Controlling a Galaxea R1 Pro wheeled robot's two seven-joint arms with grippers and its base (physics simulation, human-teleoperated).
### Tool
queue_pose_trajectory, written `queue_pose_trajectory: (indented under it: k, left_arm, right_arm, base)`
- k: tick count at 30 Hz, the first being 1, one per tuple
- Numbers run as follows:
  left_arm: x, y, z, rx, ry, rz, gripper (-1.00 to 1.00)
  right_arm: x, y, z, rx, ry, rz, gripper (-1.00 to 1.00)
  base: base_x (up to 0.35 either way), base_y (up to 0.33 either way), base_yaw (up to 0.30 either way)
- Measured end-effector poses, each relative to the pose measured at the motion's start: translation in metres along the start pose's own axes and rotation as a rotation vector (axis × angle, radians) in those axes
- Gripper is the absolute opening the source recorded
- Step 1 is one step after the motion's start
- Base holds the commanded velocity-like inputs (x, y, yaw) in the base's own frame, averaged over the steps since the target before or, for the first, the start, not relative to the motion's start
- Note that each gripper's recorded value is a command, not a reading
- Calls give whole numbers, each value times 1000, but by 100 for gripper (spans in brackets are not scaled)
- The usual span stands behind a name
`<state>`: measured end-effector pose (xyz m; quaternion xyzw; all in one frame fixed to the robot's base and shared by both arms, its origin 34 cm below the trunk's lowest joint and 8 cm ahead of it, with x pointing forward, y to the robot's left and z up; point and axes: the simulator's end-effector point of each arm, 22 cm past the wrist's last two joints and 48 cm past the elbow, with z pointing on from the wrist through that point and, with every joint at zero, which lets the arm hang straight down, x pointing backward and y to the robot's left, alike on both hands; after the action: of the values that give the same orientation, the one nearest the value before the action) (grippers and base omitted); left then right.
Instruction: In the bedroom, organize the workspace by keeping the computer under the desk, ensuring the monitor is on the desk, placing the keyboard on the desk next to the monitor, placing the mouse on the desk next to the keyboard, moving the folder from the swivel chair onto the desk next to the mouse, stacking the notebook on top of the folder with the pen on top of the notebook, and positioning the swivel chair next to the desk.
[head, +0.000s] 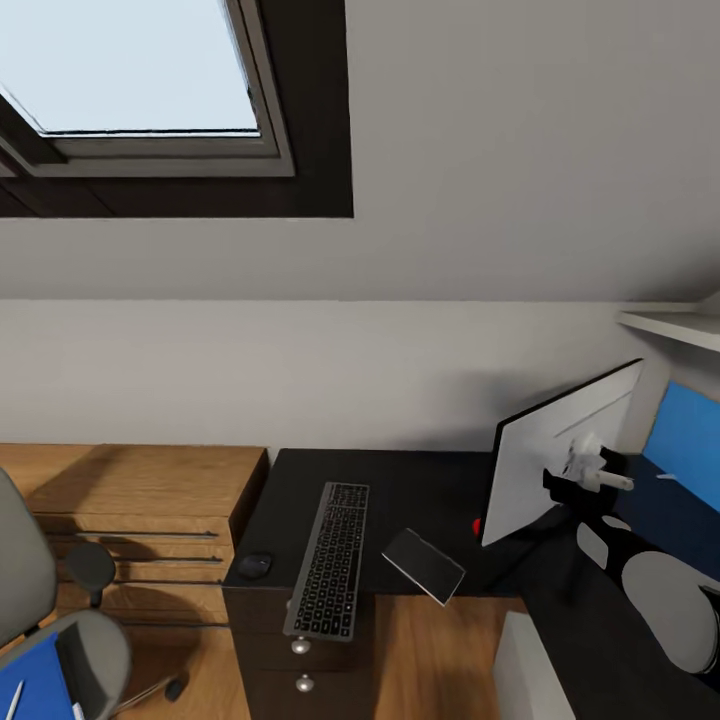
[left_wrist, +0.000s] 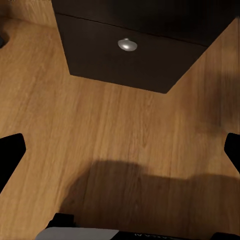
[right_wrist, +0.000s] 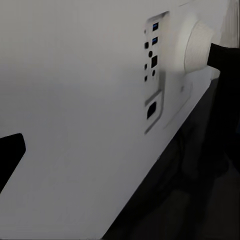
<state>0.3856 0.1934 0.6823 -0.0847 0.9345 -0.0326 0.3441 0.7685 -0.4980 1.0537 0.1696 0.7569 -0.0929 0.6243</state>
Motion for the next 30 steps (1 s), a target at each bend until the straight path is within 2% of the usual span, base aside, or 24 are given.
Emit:
queue_pose_trajectory:
  k: [7,19,25,27,28,30]
  left_arm:
    - [0,0,0,0,0,1,100]
    - [-1,-1,0,0,-2,-3,100]
    - [-6,-14,0,29,-14,-4,100]
    - [-11,-21,1,44,-23,-10,100]
    - [-16,-31,1,70,-34,-6,100]
    - [-17,-34,1,75,-37,-5,100]
  right_arm:
    - [1,0,0,0,1,0,100]
    - [1,1,0,-2,3,1,100]
    - [1,0,0,0,2,1,100]
    - [1,0,0,0,2,1,100]
    - [1,0,0,1,2,1,100]
    - [1,0,0,1,2,1,100]
  base:
    - [0,0,-206]
    - [0,0,-23]
    - [0,0,0]
    - [0,0,0]
    - [0,0,0]
    - [0,0,0]
